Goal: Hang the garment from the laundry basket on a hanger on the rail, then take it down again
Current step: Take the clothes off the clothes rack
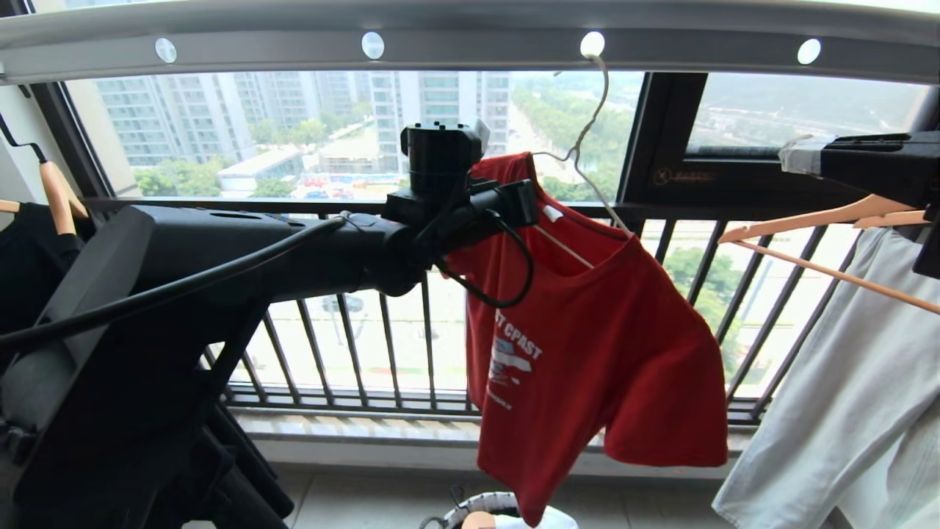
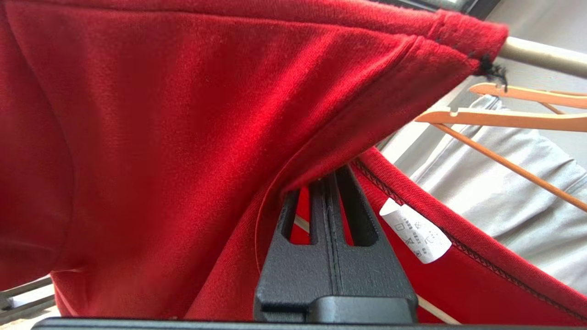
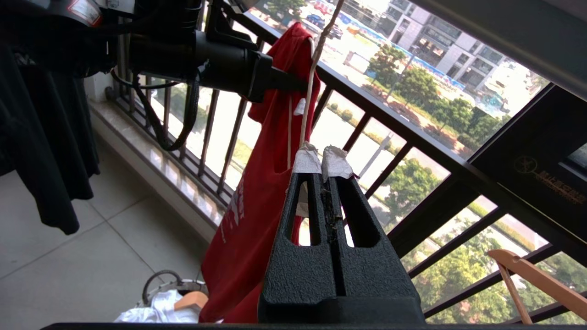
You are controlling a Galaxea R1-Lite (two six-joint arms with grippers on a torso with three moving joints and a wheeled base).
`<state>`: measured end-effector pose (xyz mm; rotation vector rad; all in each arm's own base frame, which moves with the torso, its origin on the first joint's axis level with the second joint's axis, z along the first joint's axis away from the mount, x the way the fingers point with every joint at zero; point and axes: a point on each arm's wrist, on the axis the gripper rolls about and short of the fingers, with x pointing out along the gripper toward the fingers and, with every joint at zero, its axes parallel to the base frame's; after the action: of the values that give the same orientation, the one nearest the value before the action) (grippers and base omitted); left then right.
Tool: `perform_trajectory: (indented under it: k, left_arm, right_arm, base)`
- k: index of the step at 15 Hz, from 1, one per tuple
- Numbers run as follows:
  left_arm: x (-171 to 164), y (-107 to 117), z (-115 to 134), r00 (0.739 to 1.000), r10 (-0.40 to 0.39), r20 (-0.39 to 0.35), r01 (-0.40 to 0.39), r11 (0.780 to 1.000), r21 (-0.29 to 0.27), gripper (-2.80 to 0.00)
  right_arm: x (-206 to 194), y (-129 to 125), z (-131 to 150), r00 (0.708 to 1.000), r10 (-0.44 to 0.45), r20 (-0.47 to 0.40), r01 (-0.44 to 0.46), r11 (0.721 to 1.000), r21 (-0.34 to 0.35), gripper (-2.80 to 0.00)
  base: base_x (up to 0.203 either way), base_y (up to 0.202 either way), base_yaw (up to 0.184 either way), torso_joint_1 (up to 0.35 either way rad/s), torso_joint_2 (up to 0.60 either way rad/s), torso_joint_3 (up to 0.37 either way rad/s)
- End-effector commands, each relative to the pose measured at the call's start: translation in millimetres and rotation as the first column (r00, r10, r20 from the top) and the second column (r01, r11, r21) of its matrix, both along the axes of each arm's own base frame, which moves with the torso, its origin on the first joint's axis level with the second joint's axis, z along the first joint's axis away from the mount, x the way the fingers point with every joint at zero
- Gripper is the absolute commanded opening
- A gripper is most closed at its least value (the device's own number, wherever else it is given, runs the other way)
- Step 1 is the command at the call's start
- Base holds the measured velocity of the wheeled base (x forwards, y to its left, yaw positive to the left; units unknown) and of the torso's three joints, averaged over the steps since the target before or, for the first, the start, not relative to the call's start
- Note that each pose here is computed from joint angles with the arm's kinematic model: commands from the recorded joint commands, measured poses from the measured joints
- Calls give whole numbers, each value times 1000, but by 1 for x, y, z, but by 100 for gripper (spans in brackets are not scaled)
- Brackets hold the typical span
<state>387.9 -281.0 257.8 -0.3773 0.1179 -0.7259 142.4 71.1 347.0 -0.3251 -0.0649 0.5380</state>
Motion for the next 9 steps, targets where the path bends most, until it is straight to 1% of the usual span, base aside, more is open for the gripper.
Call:
perform_trajectory:
  k: [1, 4, 5, 6, 8, 9]
  left_arm:
    - [3, -2, -7, 1000, 8, -13, -8, 1000, 6, -280]
    - [0, -5, -5, 1000, 0, -10, 0, 1000, 4, -280]
    - [-5, -6, 1, 1000, -9, -3, 9, 1000, -6, -280]
    - [-10, -5, 8, 1000, -13, 0, 13, 1000, -25, -280]
    - [-27, -4, 28, 999, -38, -5, 38, 996, -79, -280]
    - [-36, -5, 33, 999, -53, -6, 52, 995, -86, -280]
  right_arm:
    - [0, 0, 0, 1000, 1, 3, -1, 1000, -1, -280]
    - [-2, -1, 1, 1000, 1, 8, -1, 1000, 1, -280]
    - [-2, -1, 1, 1000, 1, 8, -1, 1000, 1, -280]
    - [-2, -1, 1, 1000, 1, 8, -1, 1000, 1, -280]
    - [-2, -1, 1, 1000, 2, 8, -2, 1000, 1, -280]
    - [-2, -1, 1, 1000, 3, 7, -3, 1000, 2, -280]
  base:
    - [0, 0, 0, 0, 0, 0]
    - [0, 0, 0, 0, 0, 0]
    - [0, 0, 0, 0, 0, 0]
    - [0, 0, 0, 0, 0, 0]
    - [0, 0, 0, 0, 0, 0]
    - [0, 0, 0, 0, 0, 0]
